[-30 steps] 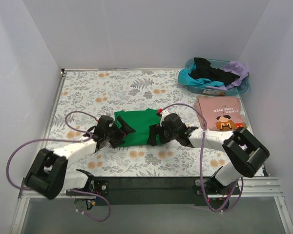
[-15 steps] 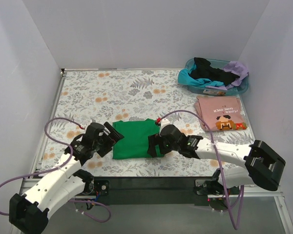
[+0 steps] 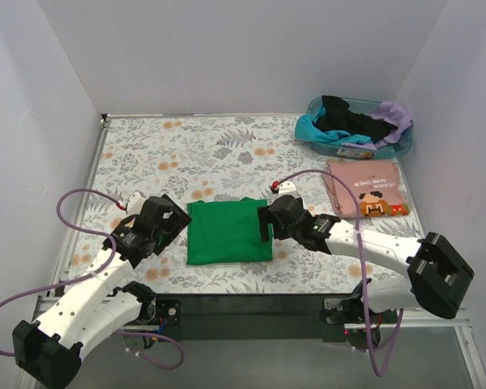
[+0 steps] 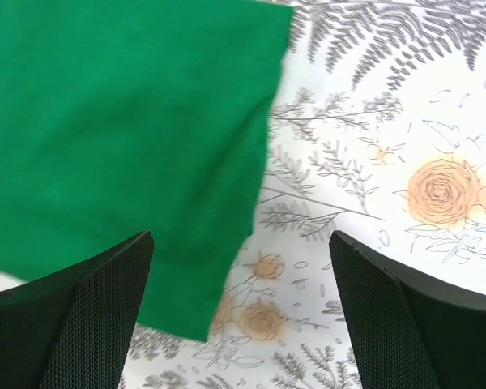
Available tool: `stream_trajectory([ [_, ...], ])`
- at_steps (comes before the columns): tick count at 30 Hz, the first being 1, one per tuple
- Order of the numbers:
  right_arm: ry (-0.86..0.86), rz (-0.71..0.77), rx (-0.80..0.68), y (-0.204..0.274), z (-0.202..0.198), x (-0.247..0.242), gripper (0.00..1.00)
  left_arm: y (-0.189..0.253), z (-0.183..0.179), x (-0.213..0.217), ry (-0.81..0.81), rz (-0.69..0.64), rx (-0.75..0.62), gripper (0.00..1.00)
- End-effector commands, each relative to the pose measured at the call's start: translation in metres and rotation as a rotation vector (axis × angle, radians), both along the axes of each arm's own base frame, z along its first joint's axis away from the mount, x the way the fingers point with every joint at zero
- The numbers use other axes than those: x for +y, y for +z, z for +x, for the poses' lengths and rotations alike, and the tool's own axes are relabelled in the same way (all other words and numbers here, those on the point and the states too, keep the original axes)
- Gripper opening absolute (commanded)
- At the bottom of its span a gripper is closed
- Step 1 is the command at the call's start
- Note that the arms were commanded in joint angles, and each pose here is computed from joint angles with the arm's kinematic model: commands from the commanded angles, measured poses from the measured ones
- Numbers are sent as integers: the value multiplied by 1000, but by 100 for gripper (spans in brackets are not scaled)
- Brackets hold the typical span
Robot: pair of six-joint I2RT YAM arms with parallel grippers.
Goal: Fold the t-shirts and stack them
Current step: Neatly place the folded tshirt to the corner
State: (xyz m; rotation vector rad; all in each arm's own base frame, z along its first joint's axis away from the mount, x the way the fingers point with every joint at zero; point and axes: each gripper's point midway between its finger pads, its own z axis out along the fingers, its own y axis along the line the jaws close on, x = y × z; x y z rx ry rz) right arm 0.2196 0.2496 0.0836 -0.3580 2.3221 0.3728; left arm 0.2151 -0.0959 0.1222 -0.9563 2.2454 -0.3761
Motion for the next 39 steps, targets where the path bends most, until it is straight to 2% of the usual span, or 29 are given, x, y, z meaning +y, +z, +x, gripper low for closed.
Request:
stream_trajectory([
  [1,-36,-19,22,-2,20,3,94,-3,1,6,20,20,-24,98],
  [9,-5,3,158,-41,35,40,81,-7,2,2,-13,21,-23,98],
  [11,9,35,199,-49,32,50,71,-8,2,3,-12,23,-22,98],
  [15,-21,-12,277,-84,21,44,56,-7,1,3,-9,19,-28,98],
  [17,-21,-37,287,-94,16,43,38,-6,1,4,-9,16,-34,98],
  [19,-30,-85,281,-105,14,39,9,-5,1,4,-7,14,-40,98],
  [20,-33,-103,282,-109,14,35,6,-5,1,4,-5,16,-41,98],
  [22,-40,-170,266,-115,19,25,1,-5,1,6,-1,21,-40,98],
  [24,-50,-236,239,-110,25,14,1,-2,1,5,-8,16,-49,98],
  [28,-124,-493,120,-73,47,-41,1,2,2,-1,-43,-8,-74,98],
  [31,-159,-603,61,-43,58,-79,1,5,2,0,-32,-13,-94,98],
  [36,-93,-709,28,-9,69,-124,1,9,3,3,-22,-12,-110,98],
  [39,-156,-816,-28,16,81,-159,1,10,4,4,-15,-9,-115,98],
])
